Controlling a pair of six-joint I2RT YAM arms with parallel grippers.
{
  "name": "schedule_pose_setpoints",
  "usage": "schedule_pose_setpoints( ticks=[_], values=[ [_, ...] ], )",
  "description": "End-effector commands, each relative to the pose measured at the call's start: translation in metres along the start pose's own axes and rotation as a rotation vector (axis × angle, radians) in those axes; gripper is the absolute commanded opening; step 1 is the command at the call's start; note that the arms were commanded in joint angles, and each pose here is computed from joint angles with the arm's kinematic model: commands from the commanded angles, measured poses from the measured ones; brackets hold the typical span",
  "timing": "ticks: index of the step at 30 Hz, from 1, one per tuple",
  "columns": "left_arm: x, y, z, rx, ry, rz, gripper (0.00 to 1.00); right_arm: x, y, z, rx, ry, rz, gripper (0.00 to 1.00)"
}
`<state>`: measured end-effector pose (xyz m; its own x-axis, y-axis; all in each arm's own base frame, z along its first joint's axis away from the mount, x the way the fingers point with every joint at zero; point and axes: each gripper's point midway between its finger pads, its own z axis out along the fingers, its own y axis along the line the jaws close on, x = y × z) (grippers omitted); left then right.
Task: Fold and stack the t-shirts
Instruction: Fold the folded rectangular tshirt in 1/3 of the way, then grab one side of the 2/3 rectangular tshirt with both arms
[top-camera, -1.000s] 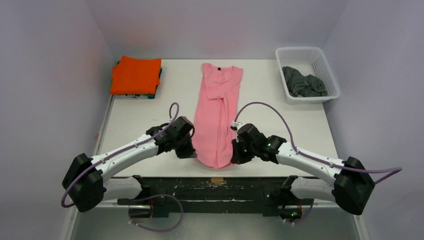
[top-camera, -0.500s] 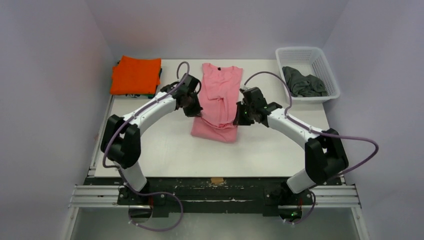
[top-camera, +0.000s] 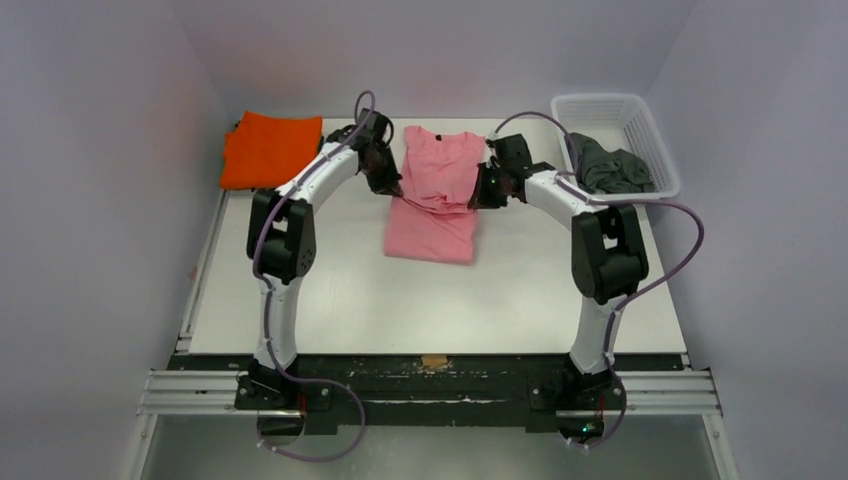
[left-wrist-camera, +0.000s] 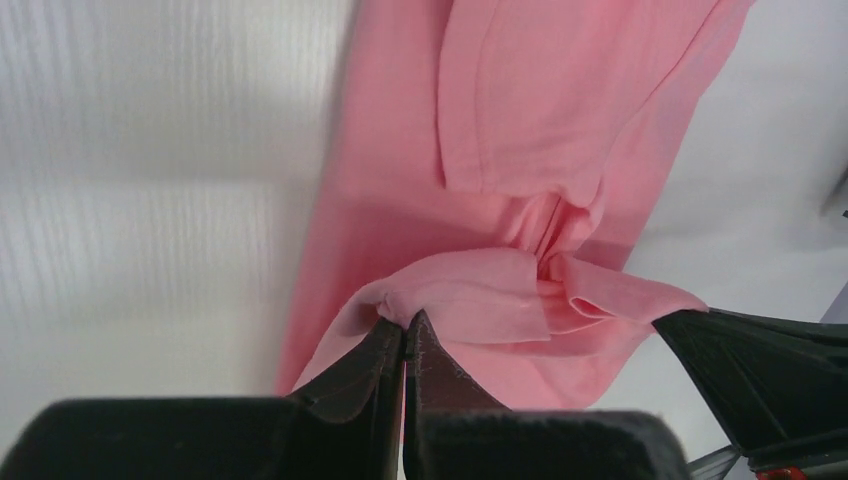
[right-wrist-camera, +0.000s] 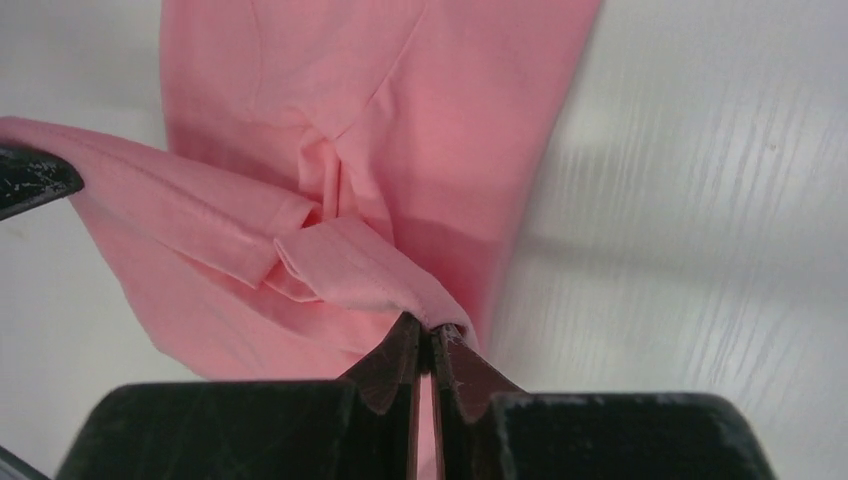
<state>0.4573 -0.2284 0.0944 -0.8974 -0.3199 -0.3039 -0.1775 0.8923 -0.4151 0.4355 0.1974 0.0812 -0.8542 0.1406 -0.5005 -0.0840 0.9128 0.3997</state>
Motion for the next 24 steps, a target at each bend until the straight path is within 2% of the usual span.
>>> schedule_pose_setpoints(
  ticks=[1, 2, 4, 8, 9, 11, 13, 18, 21, 24],
  values=[
    [-0.012, -0.024, 0.018, 0.112, 0.053, 0.047, 0.02, -0.032, 0.007, 0.015, -0.081, -0.067, -0.025, 0.09],
    [-0.013, -0.028, 0.023, 0.137, 0.068, 0.049, 0.03, -0.037, 0.007, 0.02, -0.085, -0.075, -0.031, 0.18],
    [-0.02, -0.038, 0.027, 0.183, 0.067, 0.066, 0.14, -0.046, 0.007, 0.027, -0.082, -0.081, -0.046, 0.42],
    [-0.037, -0.049, 0.009, 0.221, 0.009, 0.137, 0.62, -0.058, 0.003, 0.019, -0.041, -0.113, -0.049, 0.69],
    [-0.039, -0.048, -0.001, 0.213, -0.007, 0.151, 0.74, -0.06, 0.004, 0.009, -0.038, -0.138, -0.053, 0.79],
    [-0.035, -0.041, -0.017, 0.185, -0.035, 0.173, 0.95, -0.058, 0.005, -0.004, -0.044, -0.176, -0.058, 0.87],
    [-0.026, -0.032, -0.035, 0.167, -0.059, 0.177, 0.99, -0.039, -0.002, -0.012, -0.031, -0.154, -0.052, 0.89],
    [0.026, 0.008, -0.058, 0.111, -0.022, 0.14, 1.0, 0.019, 0.002, -0.032, -0.075, -0.086, -0.013, 0.9],
    [0.06, 0.035, -0.057, 0.066, 0.02, 0.086, 0.99, 0.063, 0.012, -0.038, -0.084, -0.029, -0.051, 0.85],
    [0.085, 0.048, -0.049, 0.072, 0.061, 0.047, 0.91, 0.099, 0.021, -0.039, -0.079, 0.023, -0.083, 0.77]
  ],
)
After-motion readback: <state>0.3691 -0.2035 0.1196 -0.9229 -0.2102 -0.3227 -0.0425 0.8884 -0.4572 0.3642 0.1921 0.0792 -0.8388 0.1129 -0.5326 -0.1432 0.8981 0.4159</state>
